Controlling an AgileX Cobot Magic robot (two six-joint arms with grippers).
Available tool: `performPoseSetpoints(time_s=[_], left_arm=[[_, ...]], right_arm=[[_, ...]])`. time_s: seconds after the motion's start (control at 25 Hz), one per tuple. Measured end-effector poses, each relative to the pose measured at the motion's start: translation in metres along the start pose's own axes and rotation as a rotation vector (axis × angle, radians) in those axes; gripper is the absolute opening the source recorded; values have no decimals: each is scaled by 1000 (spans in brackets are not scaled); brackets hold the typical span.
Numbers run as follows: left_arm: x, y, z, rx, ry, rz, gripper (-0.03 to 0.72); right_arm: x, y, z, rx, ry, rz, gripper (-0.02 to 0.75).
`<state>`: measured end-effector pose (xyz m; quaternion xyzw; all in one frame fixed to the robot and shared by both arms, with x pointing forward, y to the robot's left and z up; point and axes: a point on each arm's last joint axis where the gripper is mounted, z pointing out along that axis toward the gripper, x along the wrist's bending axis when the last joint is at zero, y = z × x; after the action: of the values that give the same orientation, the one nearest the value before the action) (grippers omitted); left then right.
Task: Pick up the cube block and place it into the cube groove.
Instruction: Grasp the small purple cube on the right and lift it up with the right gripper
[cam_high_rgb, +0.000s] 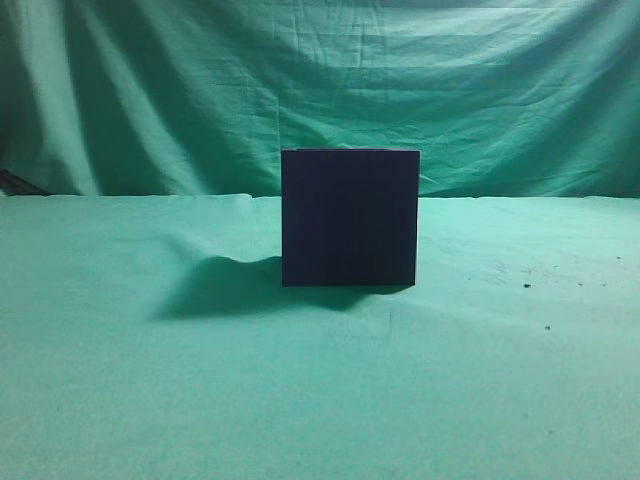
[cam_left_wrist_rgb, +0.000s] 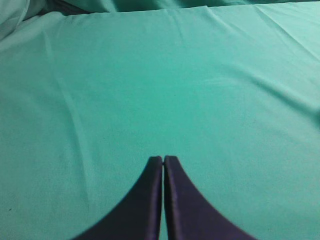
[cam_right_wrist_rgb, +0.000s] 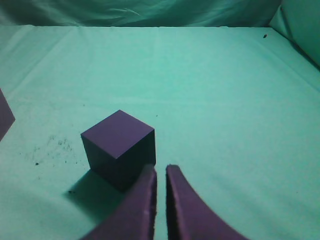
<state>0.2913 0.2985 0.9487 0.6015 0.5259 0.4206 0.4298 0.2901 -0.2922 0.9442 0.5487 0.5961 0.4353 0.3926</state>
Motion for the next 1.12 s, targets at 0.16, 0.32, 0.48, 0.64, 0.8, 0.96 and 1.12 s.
performPoseSetpoints(time_s=[0.16, 0.32, 0.48, 0.64, 0.8, 0.96, 1.12], left_arm=[[0, 0, 0, 0, 0, 0, 0], [0, 0, 0, 0, 0, 0, 0], [0, 0, 0, 0, 0, 0, 0], [0, 0, 0, 0, 0, 0, 0], [0, 0, 0, 0, 0, 0, 0], [0, 0, 0, 0, 0, 0, 0], [0, 0, 0, 0, 0, 0, 0]], right_arm=[[0, 0, 0, 0, 0, 0, 49], [0, 2, 0, -23, 3, 15, 49], [1, 19, -2, -204, 41, 225, 49], [-4, 36, -8, -407, 20, 330, 49], [0, 45, -12, -350, 51, 323, 49], [7, 67, -9, -134, 93, 241, 49], [13, 89, 4, 138, 136, 191, 49]])
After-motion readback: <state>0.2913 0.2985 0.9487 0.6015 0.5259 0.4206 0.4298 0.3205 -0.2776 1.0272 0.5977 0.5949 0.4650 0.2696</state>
